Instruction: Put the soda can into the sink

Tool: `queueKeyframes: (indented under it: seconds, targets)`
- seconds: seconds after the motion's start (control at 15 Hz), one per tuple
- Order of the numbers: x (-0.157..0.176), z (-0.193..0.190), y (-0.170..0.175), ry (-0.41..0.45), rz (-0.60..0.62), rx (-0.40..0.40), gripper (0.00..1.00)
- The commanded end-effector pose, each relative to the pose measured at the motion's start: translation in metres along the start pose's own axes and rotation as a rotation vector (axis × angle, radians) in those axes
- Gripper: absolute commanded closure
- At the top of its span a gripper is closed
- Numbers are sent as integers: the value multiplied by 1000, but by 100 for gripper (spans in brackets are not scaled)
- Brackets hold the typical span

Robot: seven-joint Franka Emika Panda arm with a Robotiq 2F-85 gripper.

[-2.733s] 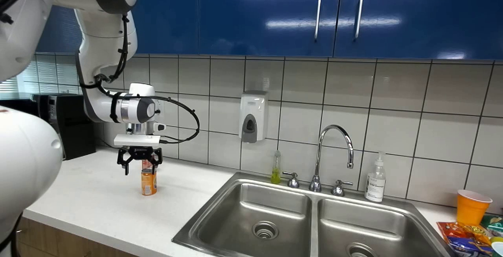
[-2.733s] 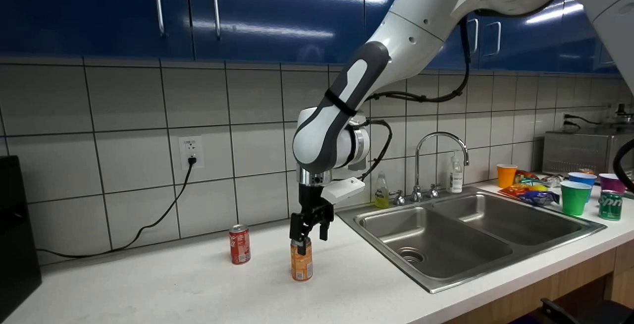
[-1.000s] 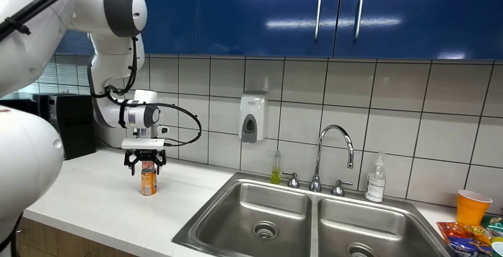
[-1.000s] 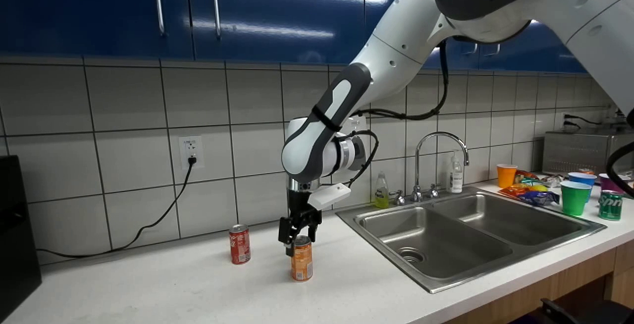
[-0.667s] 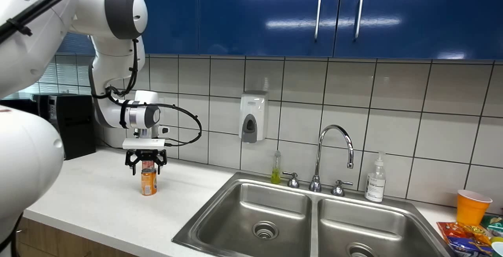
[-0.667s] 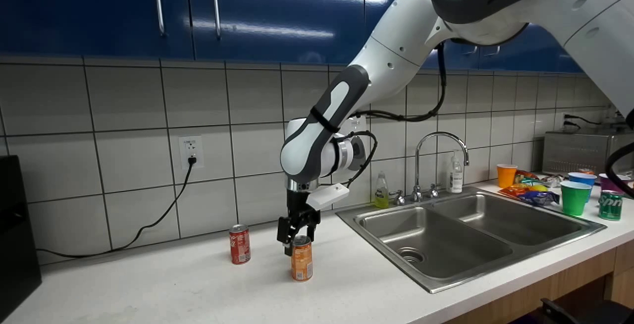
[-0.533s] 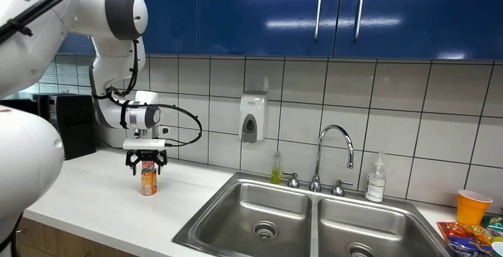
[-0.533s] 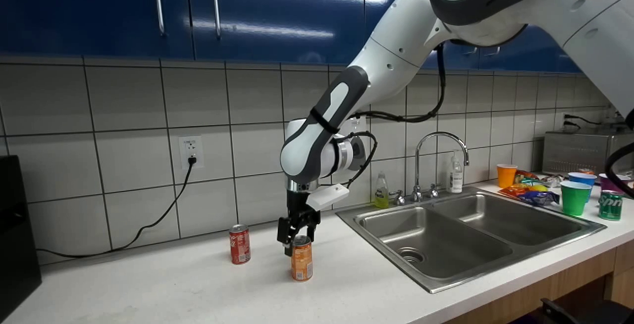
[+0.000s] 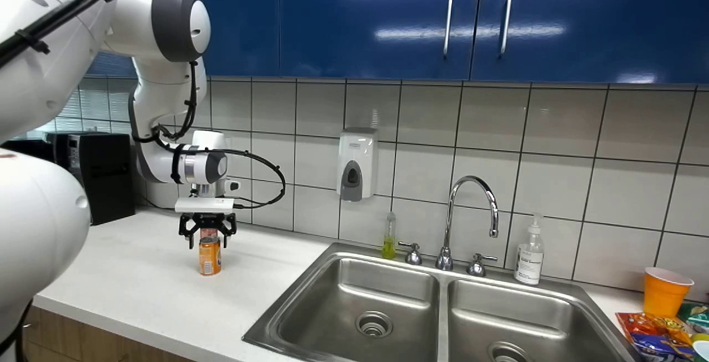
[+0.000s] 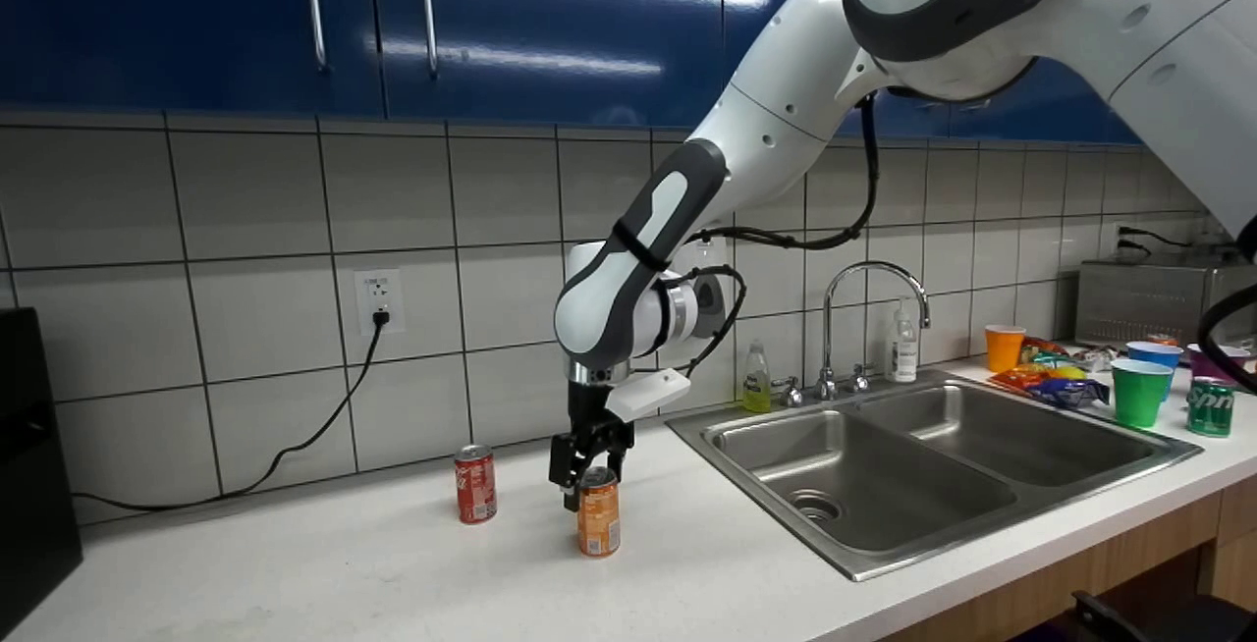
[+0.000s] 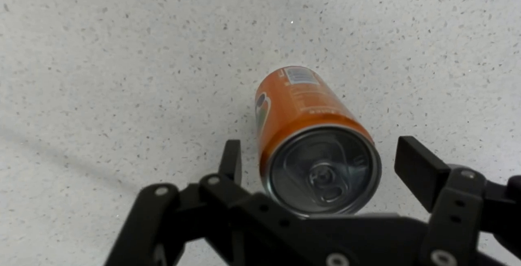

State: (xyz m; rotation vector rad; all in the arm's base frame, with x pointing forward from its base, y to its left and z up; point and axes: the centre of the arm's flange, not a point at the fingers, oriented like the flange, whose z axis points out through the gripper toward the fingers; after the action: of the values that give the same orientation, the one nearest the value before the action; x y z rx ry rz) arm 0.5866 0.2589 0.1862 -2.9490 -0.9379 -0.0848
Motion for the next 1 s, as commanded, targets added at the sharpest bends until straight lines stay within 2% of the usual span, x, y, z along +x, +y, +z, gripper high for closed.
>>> queueKeyframes:
  seconds: [0.0,0.2,0.27,0.93]
  targets:
    - [7,3,0,3,12,-25,32]
    - [8,5,3,0,17,-26,57]
    - [8,4,4,2,18,-29,62]
    - [-3,-10,15,4,61,-34,62]
